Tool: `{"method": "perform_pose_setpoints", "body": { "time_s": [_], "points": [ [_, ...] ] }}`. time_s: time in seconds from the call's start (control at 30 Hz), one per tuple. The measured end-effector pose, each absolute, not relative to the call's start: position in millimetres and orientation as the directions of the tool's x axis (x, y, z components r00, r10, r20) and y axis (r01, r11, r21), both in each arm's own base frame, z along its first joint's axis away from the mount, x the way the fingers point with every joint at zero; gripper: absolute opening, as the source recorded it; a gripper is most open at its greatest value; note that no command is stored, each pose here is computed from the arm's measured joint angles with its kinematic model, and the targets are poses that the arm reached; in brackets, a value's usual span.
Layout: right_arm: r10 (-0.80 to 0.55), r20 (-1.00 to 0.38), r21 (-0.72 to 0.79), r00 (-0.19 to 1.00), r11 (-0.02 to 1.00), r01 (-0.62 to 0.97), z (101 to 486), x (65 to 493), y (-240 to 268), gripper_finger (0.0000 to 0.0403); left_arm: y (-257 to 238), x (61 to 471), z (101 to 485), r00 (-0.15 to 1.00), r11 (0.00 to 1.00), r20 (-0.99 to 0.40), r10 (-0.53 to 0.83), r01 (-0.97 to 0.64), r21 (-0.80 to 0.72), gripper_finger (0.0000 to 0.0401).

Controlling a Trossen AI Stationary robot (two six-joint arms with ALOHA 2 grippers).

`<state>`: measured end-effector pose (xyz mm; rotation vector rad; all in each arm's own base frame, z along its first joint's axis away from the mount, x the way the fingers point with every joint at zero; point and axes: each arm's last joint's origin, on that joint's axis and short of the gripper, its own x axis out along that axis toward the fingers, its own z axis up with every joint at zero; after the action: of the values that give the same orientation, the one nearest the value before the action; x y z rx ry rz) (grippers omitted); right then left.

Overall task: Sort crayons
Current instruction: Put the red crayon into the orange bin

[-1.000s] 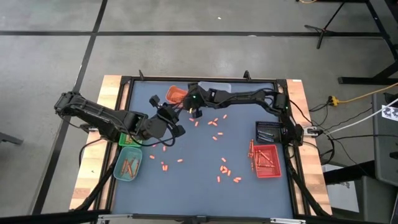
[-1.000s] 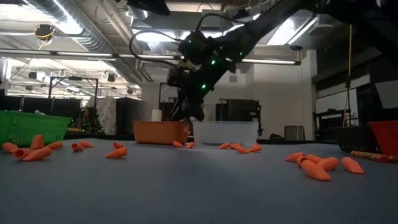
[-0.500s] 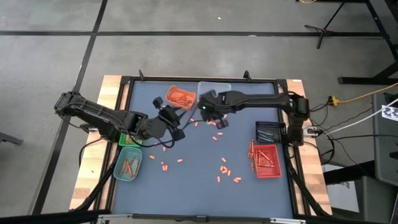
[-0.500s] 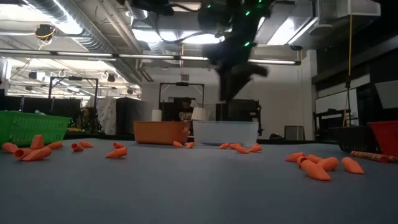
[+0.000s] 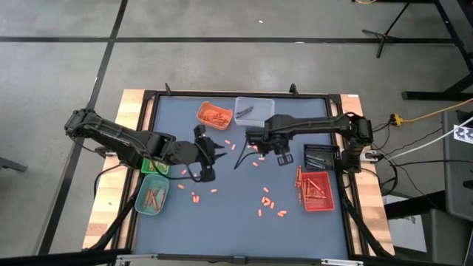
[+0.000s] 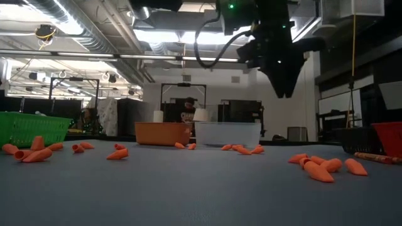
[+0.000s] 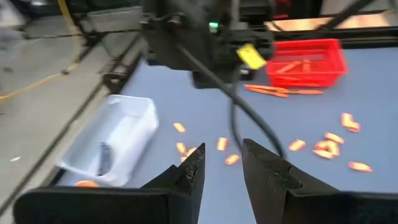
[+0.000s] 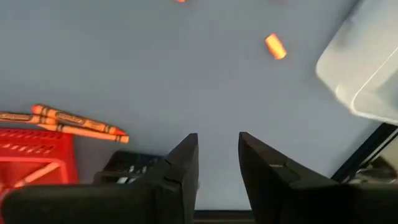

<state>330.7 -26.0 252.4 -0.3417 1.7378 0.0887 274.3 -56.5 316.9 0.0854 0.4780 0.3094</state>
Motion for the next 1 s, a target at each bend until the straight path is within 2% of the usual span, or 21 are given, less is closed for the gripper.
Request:
{"method": "perform_pose_setpoints", "body": {
  "time_s": [0.17,0.3,0.57,0.8,1.0],
  "points": [
    [-0.154,-0.967,-0.117,-0.203,0.976,-0.182,254,325,-25,0.0111,-61,274,316,0.854,0.968,-0.456,0.25,-0.214,0.13,0.0092],
    [-0.127,-0.97,-0.088,-0.207,0.978,-0.187,259,320,-10,0.0111,-64,273,316,0.857,0.971,-0.457,0.24,-0.203,0.13,0.0092],
    [-0.11,-0.973,-0.042,-0.201,0.947,-0.318,243,296,34,0.0111,-64,273,316,0.854,0.97,-0.461,0.243,-0.204,0.133,0.0092],
    [-0.021,-0.975,0.075,-0.223,0.908,-0.412,205,279,69,0.0111,-64,273,315,0.852,0.969,-0.463,0.244,-0.205,0.135,0.0092],
    [-0.017,-0.979,0.1,-0.202,0.826,-0.555,179,268,87,0.0111,-64,273,315,0.852,0.969,-0.463,0.245,-0.205,0.135,0.0092]
  ]
}}
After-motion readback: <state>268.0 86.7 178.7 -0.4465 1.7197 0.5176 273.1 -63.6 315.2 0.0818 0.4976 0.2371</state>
